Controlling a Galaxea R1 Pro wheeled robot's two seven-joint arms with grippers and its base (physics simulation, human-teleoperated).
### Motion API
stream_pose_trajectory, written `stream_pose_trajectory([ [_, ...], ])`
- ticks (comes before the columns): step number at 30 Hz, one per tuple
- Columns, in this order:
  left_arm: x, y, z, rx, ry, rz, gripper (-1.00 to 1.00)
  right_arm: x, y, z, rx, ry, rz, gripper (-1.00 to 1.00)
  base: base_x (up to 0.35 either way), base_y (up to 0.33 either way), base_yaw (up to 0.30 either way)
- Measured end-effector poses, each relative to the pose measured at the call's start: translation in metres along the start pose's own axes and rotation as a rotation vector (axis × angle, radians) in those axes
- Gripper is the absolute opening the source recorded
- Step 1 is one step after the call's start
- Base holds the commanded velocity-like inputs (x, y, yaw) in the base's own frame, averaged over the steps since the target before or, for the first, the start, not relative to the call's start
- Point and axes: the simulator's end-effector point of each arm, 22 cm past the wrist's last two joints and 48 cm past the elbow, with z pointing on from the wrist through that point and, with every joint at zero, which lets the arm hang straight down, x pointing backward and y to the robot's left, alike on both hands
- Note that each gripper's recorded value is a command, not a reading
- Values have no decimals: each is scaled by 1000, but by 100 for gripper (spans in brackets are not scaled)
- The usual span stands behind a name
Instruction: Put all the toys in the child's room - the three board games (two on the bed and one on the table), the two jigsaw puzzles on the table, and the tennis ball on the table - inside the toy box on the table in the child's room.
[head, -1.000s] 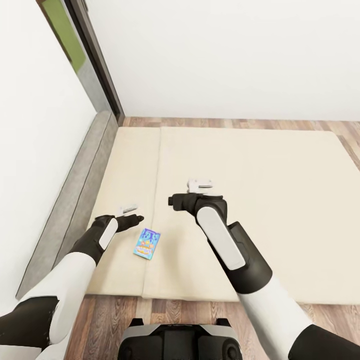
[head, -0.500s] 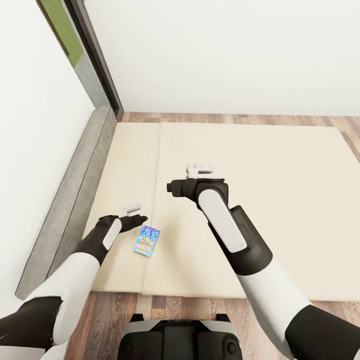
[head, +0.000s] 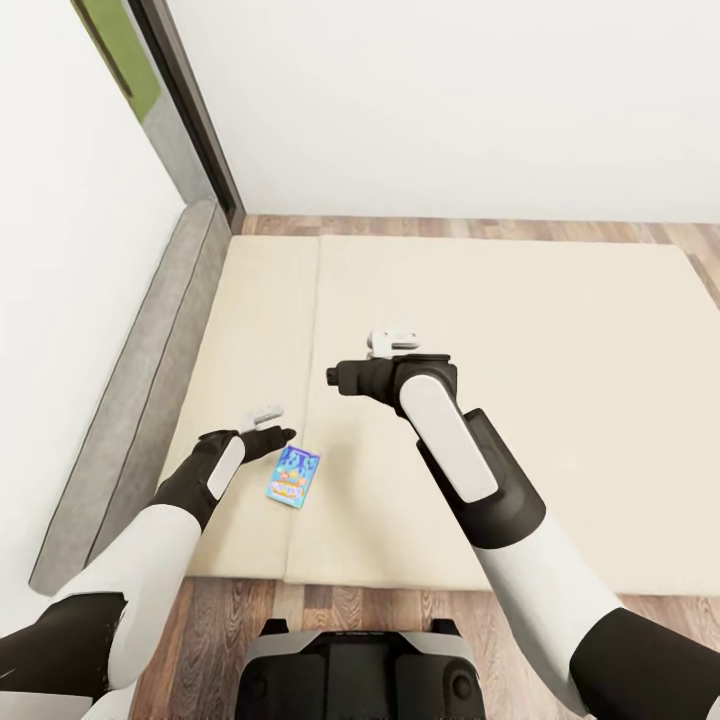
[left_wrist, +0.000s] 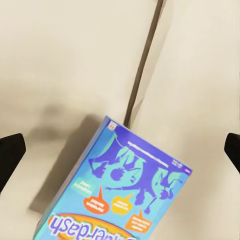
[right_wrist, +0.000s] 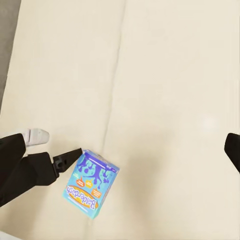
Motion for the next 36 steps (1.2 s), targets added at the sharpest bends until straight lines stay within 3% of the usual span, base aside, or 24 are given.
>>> stream_pose_trajectory([
  [36, 25, 16, 25, -20, 33, -16, 100, 25, -7, 28, -11, 58, 26, 100, 0, 0, 0],
])
